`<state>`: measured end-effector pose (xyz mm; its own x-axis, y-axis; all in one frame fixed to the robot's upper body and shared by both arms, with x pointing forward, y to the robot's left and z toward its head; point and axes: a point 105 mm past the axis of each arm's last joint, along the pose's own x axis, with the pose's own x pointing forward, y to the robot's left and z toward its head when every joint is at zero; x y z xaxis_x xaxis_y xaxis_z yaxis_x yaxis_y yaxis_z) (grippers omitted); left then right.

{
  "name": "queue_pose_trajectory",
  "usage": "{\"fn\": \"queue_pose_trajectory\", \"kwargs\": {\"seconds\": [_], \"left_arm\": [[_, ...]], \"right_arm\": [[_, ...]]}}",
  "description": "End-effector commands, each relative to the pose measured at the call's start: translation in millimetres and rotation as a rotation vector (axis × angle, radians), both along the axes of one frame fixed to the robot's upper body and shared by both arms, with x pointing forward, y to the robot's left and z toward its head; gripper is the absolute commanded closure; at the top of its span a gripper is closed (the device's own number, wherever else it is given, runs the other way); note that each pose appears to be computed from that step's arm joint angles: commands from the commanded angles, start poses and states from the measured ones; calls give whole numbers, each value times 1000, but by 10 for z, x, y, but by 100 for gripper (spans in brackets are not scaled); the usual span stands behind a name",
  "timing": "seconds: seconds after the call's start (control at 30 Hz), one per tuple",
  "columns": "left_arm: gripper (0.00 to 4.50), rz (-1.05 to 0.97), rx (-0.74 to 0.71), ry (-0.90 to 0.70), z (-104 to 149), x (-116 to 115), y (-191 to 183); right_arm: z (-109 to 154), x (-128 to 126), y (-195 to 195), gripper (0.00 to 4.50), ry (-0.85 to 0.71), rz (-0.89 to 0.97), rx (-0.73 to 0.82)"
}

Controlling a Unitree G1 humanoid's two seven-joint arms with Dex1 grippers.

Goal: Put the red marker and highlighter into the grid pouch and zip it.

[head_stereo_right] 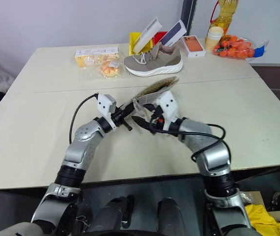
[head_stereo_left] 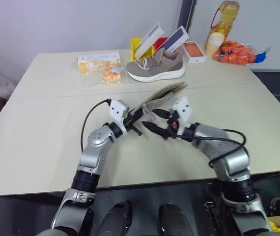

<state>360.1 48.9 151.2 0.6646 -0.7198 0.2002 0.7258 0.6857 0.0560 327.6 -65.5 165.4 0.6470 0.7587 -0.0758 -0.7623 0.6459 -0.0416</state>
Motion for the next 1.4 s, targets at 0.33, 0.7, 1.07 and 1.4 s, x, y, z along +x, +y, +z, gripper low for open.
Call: {"fn": "queue_pose_trajectory", "kwargs": {"seconds": [0.33, 0.7, 1.07, 1.4], "left_arm": [[450, 65, 22, -52, 71, 4, 130], [450, 122, 180, -125, -17, 0, 429], [350, 151, 153, -23, -185, -125, 748], [42, 385, 100, 183, -523, -464, 1348]], "right_arm": [[77, 150, -5, 448, -30, -62, -32], [524, 472, -1036, 448, -208, -382, -192], [227, 371, -1341, 360, -70, -366, -204], [-217, -47, -1255, 159, 39, -182, -139]]}}
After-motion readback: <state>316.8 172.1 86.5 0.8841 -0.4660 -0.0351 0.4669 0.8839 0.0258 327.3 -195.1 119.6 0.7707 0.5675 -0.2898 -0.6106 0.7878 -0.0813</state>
